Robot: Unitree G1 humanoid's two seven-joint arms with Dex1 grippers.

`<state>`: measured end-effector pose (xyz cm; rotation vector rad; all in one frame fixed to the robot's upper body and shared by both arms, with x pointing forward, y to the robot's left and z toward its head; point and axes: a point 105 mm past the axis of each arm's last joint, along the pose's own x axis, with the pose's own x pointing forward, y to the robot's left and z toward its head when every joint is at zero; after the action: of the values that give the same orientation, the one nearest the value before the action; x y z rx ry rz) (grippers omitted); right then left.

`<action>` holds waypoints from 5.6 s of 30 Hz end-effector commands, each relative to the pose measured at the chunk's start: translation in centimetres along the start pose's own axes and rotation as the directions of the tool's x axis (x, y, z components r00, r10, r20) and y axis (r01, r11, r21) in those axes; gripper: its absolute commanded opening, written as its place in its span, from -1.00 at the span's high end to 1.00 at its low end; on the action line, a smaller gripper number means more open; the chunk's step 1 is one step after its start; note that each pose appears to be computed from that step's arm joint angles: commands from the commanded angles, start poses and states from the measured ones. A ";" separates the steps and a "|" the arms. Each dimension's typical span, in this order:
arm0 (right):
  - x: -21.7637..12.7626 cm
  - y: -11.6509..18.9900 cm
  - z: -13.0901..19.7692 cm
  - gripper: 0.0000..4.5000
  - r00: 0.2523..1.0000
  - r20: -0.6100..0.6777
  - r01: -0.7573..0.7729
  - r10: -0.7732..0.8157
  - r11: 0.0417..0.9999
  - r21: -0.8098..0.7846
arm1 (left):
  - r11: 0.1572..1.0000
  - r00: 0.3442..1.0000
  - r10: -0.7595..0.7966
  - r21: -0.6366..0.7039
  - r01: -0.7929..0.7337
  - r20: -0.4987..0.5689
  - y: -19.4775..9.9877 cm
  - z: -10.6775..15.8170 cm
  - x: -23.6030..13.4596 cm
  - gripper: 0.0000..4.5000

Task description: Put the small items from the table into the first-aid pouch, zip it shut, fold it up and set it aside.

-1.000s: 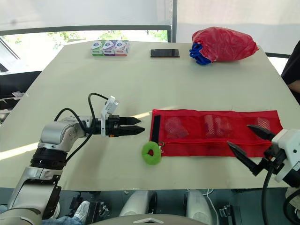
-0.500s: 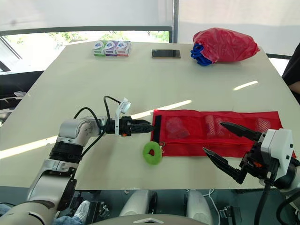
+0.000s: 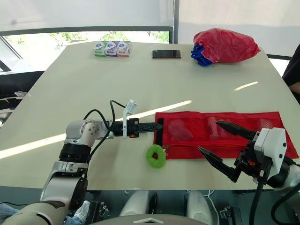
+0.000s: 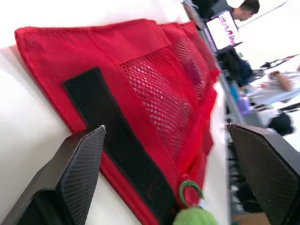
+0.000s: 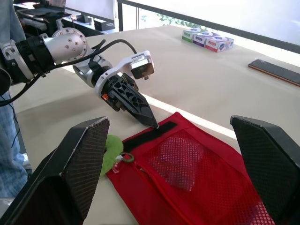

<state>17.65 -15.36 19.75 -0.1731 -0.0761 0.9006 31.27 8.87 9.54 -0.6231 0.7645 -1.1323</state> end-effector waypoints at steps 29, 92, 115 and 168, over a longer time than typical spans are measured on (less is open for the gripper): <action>0.8 0.5 0.5 -1.00 0.999 0.047 -0.007 0.009 0.999 -0.041 | 0.905 0.973 0.225 0.358 -0.228 0.051 0.6 -1.3 -1.0 -0.21; 2.1 1.0 0.8 -1.00 0.997 0.078 -0.023 0.026 0.999 -0.039 | 0.744 0.906 0.386 0.523 -0.416 0.172 1.9 1.6 0.6 0.98; 14.9 3.7 -7.7 -1.00 0.934 -0.254 -0.261 0.253 0.965 -0.001 | 0.913 0.961 0.214 0.315 -0.260 0.173 1.6 4.1 -0.4 0.98; 5.1 -2.3 -8.4 0.99 0.969 -0.201 0.167 -0.143 0.980 0.109 | 0.818 0.928 0.333 0.437 -0.374 0.168 4.9 4.3 -3.1 1.00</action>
<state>23.83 -13.95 10.32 -0.1300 0.2171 0.7235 36.29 12.62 8.85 -0.1439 0.4868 -0.9226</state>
